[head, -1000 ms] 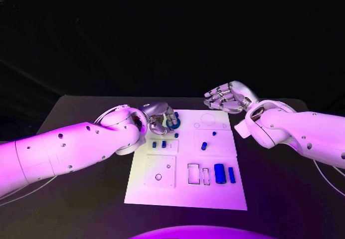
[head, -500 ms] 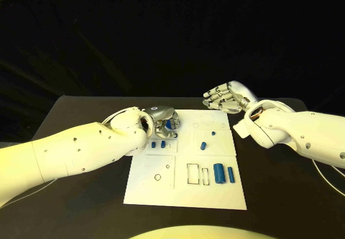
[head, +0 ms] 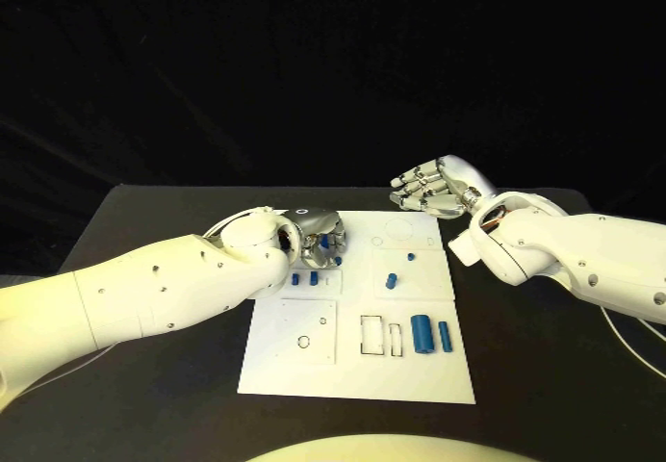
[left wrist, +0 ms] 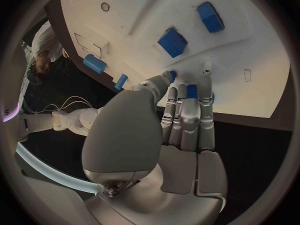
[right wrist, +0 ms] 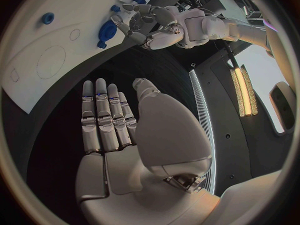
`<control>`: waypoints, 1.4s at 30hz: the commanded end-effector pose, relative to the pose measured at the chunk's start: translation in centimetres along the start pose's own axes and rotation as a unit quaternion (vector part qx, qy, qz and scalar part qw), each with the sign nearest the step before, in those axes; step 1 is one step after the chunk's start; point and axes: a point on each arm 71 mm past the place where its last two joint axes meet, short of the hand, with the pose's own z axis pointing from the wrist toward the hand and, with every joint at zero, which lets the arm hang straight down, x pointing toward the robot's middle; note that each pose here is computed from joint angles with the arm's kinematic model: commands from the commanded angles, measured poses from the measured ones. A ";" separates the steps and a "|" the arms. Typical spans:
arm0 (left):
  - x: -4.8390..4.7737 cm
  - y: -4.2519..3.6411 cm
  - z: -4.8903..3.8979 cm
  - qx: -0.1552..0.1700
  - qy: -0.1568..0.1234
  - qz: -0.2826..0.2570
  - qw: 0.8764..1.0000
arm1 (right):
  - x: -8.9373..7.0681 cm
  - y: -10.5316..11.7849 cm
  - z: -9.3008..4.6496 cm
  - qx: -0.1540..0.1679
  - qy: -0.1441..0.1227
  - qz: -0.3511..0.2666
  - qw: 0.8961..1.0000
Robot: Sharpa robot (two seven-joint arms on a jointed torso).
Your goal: Assemble the parts on the task board
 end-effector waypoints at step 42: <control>1.06 -0.27 0.90 -0.005 0.043 -0.006 0.999 | 0.4 0.3 0.1 -0.010 0.011 0.001 1.000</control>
